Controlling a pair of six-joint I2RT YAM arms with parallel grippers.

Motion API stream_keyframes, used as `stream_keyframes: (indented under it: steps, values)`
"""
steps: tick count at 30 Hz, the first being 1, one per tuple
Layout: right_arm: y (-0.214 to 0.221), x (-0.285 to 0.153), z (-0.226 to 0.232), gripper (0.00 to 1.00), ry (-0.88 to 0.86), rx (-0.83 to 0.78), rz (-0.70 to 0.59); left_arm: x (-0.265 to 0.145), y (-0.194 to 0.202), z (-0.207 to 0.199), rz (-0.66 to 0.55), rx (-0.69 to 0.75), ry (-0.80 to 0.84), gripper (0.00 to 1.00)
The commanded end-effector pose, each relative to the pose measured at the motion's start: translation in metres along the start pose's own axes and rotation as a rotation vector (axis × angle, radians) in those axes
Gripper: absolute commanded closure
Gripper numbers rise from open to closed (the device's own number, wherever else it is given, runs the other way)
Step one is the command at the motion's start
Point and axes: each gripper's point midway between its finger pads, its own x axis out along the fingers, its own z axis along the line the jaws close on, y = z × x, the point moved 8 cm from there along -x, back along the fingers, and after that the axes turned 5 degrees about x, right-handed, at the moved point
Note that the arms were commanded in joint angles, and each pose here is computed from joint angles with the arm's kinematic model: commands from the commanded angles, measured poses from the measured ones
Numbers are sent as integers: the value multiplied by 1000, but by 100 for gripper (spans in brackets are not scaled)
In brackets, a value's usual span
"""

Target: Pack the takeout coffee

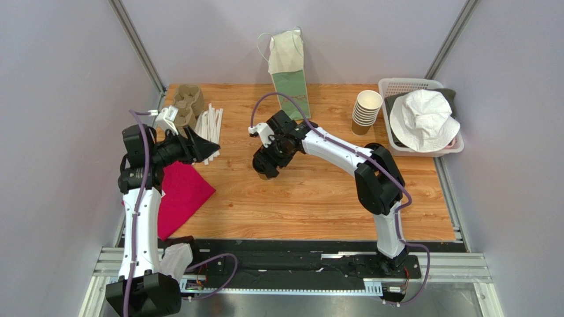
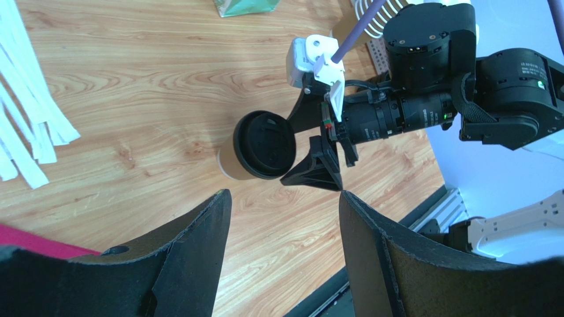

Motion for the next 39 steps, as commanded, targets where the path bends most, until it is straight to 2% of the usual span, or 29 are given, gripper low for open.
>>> stream_keyframes:
  steps: [1, 8, 14, 18, 23, 25, 26, 27, 29, 31, 33, 34, 35, 36, 37, 39]
  values:
    - [-45, 8, 14, 21, -23, -5, -139, -4, -2, 7, -14, 7, -3, 31]
    - [-80, 39, 23, 20, -67, 16, -214, -12, -7, 13, -10, 24, -56, 31]
    - [-100, 36, 29, 17, -80, 20, -280, -15, -10, 19, -13, 26, -94, 31]
    - [-105, 4, 35, 15, -75, 9, -307, -16, -17, 25, 17, 35, -148, 30]
    - [-114, -71, 38, 11, -43, -19, -417, -16, -37, 32, 52, 112, -183, 30]
    - [-112, -93, 34, 11, -19, -9, -434, -17, -48, 34, 52, 156, -192, 18]
    - [-111, -118, 28, 11, -3, 1, -474, -17, -51, 35, 53, 167, -204, 18]
    - [-105, -124, 23, 11, 6, 19, -465, -18, -56, 38, 52, 185, -241, 18]
    - [-98, -153, 11, 10, 37, 44, -502, -20, -79, 44, 22, 283, -295, 18]
    - [-82, -158, 1, 10, 65, 74, -469, -19, -108, 56, 3, 335, -386, 16]
    - [-69, -173, -10, 9, 107, 103, -463, -16, -122, 69, 62, 356, -416, 16]
    - [-62, -172, -13, 9, 114, 118, -441, -7, -143, 83, 86, 365, -415, 18]
    - [-54, -174, -18, 9, 124, 138, -422, -4, -141, 88, 156, 321, -399, 19]
    - [-50, -180, -17, 9, 133, 143, -424, 2, -145, 93, 194, 342, -358, 22]
    - [-46, -181, -18, 9, 136, 152, -417, 12, -157, 108, 213, 339, -344, 22]
    - [-33, -181, -18, 10, 149, 165, -396, 20, -157, 121, 260, 300, -337, 22]
